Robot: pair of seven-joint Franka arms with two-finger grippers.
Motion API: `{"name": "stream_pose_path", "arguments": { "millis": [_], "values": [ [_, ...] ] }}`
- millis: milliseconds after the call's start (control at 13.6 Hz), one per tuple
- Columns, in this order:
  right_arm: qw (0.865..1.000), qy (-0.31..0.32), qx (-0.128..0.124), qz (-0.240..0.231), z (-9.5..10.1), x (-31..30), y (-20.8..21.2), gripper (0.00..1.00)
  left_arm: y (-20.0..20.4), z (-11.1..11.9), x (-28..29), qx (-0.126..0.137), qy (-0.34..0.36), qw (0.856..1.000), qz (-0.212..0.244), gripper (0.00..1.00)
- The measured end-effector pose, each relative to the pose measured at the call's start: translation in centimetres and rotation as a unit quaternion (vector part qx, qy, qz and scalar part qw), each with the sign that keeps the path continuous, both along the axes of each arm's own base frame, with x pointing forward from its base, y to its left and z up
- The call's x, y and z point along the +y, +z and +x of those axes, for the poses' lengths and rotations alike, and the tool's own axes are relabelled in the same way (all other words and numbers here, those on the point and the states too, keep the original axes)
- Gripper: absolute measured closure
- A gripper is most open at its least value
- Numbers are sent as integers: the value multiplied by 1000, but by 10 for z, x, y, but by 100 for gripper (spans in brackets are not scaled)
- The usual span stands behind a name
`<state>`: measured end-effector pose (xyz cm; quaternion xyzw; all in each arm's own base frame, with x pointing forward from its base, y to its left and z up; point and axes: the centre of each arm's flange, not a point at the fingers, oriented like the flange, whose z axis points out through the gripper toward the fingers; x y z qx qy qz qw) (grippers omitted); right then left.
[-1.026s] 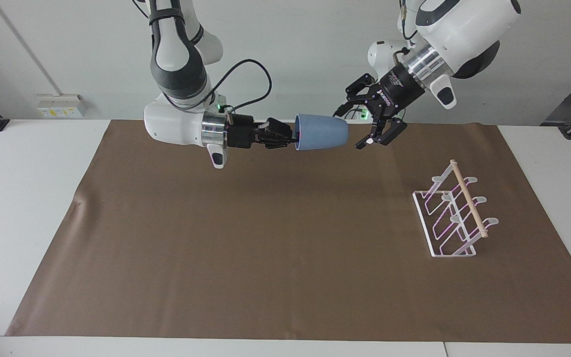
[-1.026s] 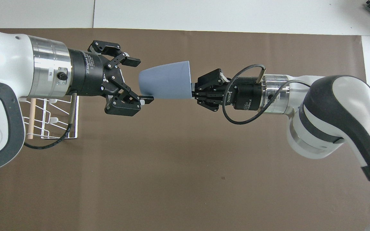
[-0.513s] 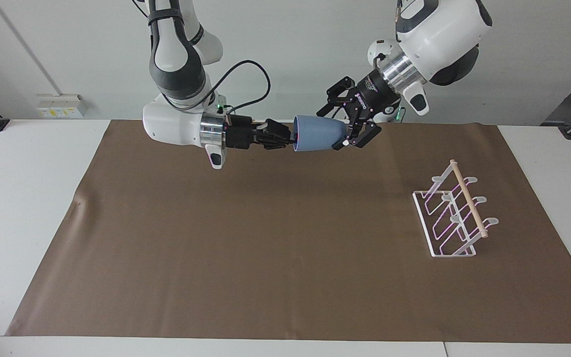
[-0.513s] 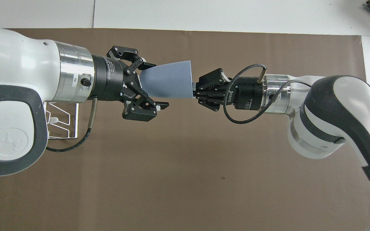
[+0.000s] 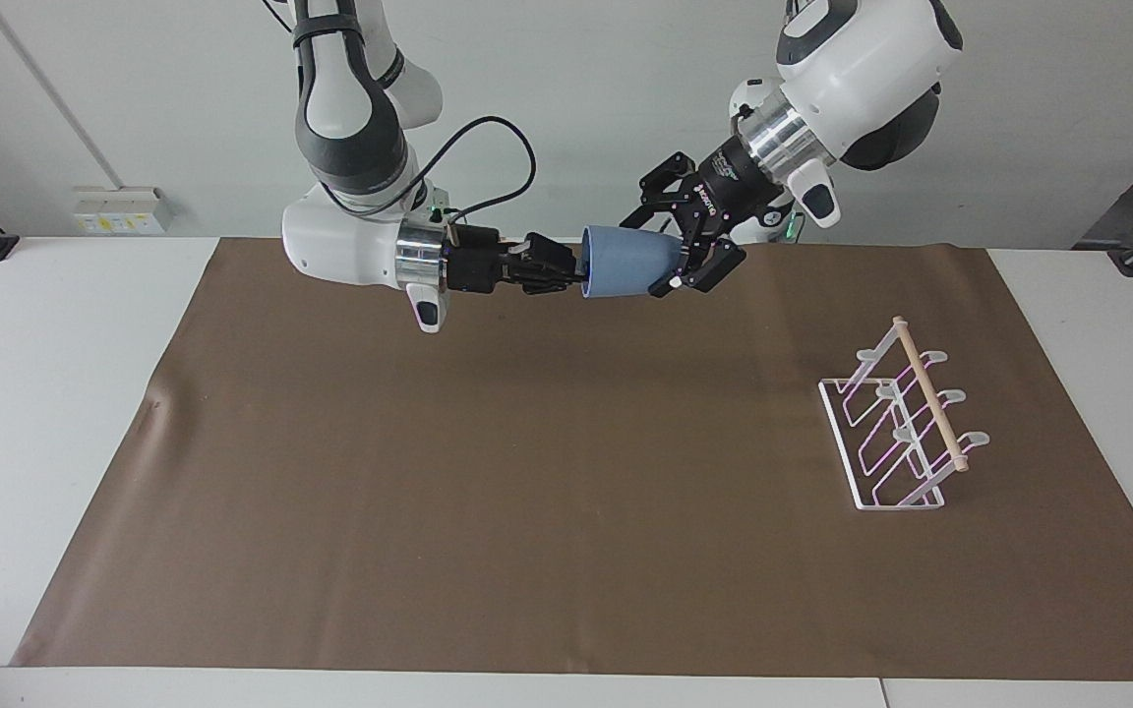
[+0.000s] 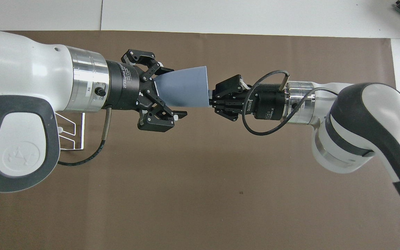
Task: Hang cup on cup holder
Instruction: 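Close the left gripper around the cup's closed end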
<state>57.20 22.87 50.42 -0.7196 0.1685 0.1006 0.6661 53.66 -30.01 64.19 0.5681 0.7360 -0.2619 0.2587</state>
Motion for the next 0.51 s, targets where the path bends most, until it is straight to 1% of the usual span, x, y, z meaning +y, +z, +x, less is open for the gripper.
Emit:
{"name": "stream_pose_path", "arguments": {
  "millis": [73, 147, 220, 293, 513],
  "values": [
    [1000, 0, 0, 0, 0, 0, 0, 95, 0, 0, -1, -3, -1, 1000, 3, 0],
    [1000, 0, 1, 0, 0, 0, -1, 95, 0, 1, -1, -10, 1, 1000, 7, 7],
    [1000, 0, 2, 0, -1, -1, -1, 95, 0, 1, 0, -15, 0, 1000, 10, 18],
    [1000, 0, 2, 0, -1, -2, -2, 95, 0, 1, -1, -18, -3, 1000, 11, 19],
    [1000, -1, 2, 0, -1, -2, -2, 95, 0, 1, -1, -23, -8, 1000, 12, 19]
  ]
}}
